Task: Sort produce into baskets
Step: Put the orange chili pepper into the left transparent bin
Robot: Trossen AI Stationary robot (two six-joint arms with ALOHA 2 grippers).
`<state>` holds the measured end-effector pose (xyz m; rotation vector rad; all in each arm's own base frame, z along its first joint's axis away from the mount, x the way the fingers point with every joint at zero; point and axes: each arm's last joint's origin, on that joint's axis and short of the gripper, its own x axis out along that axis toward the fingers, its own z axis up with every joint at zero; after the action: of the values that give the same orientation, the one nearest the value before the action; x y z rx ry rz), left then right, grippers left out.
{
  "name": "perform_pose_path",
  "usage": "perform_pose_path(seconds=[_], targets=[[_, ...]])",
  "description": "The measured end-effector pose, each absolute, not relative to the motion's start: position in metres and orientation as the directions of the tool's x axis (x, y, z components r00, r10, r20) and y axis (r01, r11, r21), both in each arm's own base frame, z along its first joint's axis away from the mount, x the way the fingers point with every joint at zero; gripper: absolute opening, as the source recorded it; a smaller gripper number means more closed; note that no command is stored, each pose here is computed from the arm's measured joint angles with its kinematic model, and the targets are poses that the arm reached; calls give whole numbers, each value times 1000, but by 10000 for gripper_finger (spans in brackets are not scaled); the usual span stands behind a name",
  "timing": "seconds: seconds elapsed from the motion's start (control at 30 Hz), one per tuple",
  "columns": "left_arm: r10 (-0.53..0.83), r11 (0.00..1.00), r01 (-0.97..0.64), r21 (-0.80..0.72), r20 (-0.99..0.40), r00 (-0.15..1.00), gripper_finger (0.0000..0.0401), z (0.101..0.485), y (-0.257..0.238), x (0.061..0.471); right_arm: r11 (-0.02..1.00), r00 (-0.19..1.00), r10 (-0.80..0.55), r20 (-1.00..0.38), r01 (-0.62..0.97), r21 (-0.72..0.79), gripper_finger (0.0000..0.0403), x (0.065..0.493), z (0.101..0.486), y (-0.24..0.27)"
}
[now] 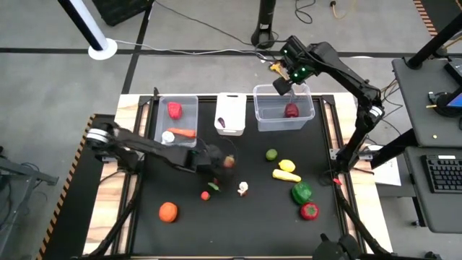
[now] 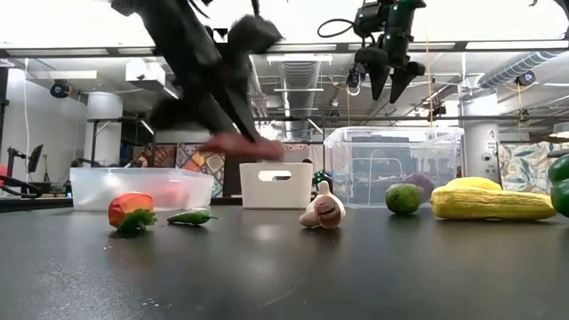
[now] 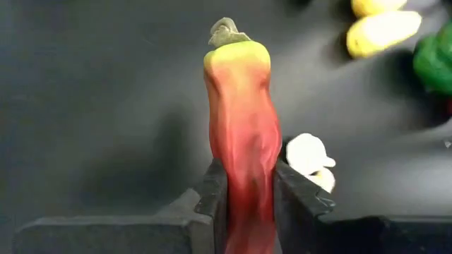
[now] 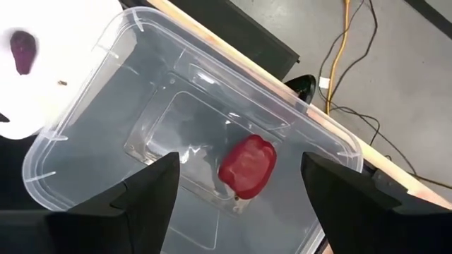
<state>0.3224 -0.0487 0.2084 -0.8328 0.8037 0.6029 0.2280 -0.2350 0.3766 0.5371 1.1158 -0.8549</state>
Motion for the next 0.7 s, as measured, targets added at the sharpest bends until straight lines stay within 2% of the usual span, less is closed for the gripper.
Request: perform_pose_path(seconds=[0.2,0.33,0.5,0.7], targets=[[328,485,-832,-268,-827,457,67,263,-3,264,571,229,-303,-925,821,16,286,226,382,-231],[411,454,-879,-142,-842,349,67,282,42,228,559,248,-312,-917,829,33,286,222,388,-226],[455,391,-920,16,-872,178,66,285,99,189,547,279,-334,-900,835,56,286,217,400,-214],[411,325,-941,92,-910,53,66,270,146,157,555,324,-347,-880,827,86,286,216,413,-195]])
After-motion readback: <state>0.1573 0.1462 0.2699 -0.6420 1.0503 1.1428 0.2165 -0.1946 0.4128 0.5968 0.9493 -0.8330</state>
